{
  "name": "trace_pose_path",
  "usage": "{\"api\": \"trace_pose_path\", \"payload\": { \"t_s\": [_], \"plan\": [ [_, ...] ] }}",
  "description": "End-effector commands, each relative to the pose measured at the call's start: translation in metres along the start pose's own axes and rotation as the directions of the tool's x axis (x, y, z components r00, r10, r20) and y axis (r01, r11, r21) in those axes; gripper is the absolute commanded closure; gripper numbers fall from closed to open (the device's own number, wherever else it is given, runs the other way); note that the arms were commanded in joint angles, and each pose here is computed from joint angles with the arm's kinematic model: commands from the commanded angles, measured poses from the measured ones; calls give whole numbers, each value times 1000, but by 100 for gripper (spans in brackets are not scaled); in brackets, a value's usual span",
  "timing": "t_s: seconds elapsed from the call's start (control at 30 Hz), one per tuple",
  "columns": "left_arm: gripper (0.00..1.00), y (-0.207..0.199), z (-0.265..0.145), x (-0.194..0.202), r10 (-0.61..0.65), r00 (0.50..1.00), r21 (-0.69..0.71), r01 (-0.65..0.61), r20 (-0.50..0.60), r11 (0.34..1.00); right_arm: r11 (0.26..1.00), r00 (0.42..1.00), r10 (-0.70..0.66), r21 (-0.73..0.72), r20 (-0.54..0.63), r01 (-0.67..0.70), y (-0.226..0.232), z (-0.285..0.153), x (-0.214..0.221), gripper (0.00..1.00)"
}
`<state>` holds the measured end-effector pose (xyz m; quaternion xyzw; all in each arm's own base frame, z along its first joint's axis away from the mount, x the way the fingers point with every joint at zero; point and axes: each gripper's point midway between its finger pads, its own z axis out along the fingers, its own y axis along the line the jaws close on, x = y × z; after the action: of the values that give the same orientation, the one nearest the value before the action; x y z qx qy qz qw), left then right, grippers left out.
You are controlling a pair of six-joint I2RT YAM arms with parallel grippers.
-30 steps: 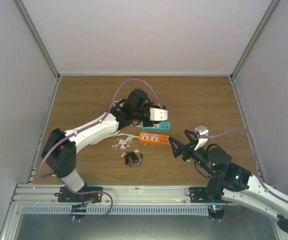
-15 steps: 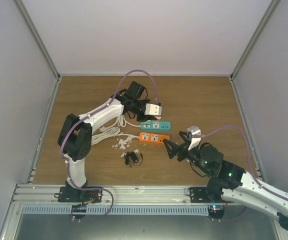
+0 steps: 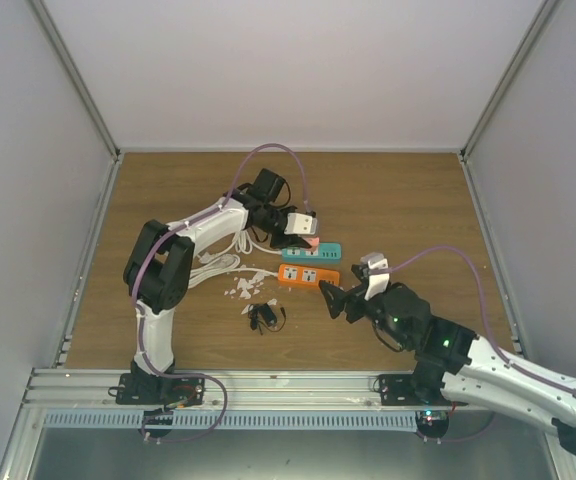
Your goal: Insert the plug
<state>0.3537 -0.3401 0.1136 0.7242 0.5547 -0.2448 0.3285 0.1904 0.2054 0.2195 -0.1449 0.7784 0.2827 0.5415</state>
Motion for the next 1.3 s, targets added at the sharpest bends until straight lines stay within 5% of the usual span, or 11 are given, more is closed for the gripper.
{"api": "trace_pose_path", "payload": {
  "t_s": [0.0,1.27],
  "plan": [
    [100,11,-4,-14,62,996,-33,-60,69,998,1000,1000,-6,-1,27,6,2,2,-3,0],
    [100,13,26,3,13,995,14,-14,99,1000,1000,1000,-24,-5,-8,24,5,9,4,1]
  ]
}}
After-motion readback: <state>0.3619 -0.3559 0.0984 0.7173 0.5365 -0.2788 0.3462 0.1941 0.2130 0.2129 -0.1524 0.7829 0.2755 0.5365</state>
